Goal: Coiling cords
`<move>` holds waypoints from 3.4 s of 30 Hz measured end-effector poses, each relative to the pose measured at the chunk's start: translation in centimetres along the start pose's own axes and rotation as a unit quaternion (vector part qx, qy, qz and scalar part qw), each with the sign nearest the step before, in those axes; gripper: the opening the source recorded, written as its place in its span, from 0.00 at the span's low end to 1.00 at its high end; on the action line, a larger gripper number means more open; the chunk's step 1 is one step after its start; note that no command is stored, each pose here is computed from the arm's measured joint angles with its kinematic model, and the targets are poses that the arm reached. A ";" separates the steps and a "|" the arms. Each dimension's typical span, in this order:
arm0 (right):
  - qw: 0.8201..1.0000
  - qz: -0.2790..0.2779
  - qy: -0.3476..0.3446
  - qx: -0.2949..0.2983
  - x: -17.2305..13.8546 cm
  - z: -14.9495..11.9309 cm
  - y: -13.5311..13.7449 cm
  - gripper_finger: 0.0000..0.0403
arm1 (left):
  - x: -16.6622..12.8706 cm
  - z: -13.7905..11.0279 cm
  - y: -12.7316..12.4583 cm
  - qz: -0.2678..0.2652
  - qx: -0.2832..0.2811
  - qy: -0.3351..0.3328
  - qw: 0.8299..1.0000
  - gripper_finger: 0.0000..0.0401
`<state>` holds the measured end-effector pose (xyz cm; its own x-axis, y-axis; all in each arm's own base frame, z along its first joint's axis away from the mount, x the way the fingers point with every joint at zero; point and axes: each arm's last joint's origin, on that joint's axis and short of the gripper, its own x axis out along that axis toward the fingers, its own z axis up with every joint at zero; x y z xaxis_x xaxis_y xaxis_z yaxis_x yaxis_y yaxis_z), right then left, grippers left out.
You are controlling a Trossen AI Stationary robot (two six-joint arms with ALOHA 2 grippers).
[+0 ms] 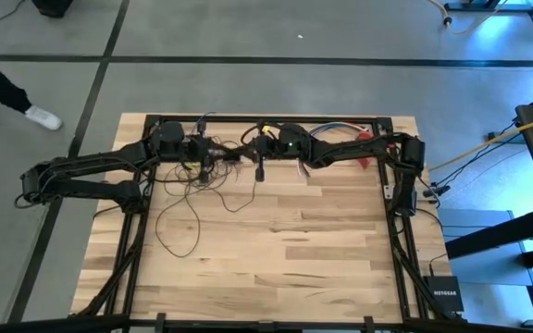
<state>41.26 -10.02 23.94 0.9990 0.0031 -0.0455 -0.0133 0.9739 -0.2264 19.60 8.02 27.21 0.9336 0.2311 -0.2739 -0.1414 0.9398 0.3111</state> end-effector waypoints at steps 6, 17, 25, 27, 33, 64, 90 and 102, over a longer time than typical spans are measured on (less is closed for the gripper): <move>0.998 -0.061 0.003 -0.028 -1.4 2.8 -0.6 0.02 | -2.3 1.8 0.6 0.052 -0.015 0.024 0.998 0.30; 0.993 -0.110 0.005 -0.033 -2.3 4.3 -1.0 0.02 | -2.1 -2.3 -1.9 0.004 -0.095 0.114 0.989 0.33; 0.994 -0.103 0.016 -0.043 -2.2 4.1 -0.7 0.02 | -0.6 -3.2 -1.9 0.068 -0.065 0.136 0.986 0.33; 0.994 -0.099 0.019 -0.048 -2.2 4.1 -0.5 0.02 | -0.3 -3.3 -1.9 0.067 -0.061 0.138 0.986 0.33; 0.994 -0.095 0.021 -0.057 -2.1 4.1 -0.2 0.01 | 1.1 -4.2 -2.2 0.036 -0.063 0.159 0.985 0.33; 0.994 -0.094 0.025 -0.057 -2.1 4.0 -0.2 0.02 | 2.2 -3.5 -2.7 0.041 -0.051 0.134 0.989 0.33; 0.994 -0.094 0.025 -0.058 -2.1 4.0 -0.2 0.02 | 2.7 -4.8 -1.3 0.073 -0.048 0.173 0.981 0.15; 0.994 -0.093 0.027 -0.054 -2.1 4.0 -0.2 0.02 | 2.3 -4.7 -1.0 0.110 -0.028 0.182 0.977 0.01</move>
<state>39.32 -9.29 27.97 0.9808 -0.1897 -0.0441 0.1640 0.9265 -0.3386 20.37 8.78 22.00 0.7012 0.4937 -0.5144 -0.3533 0.8673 0.3507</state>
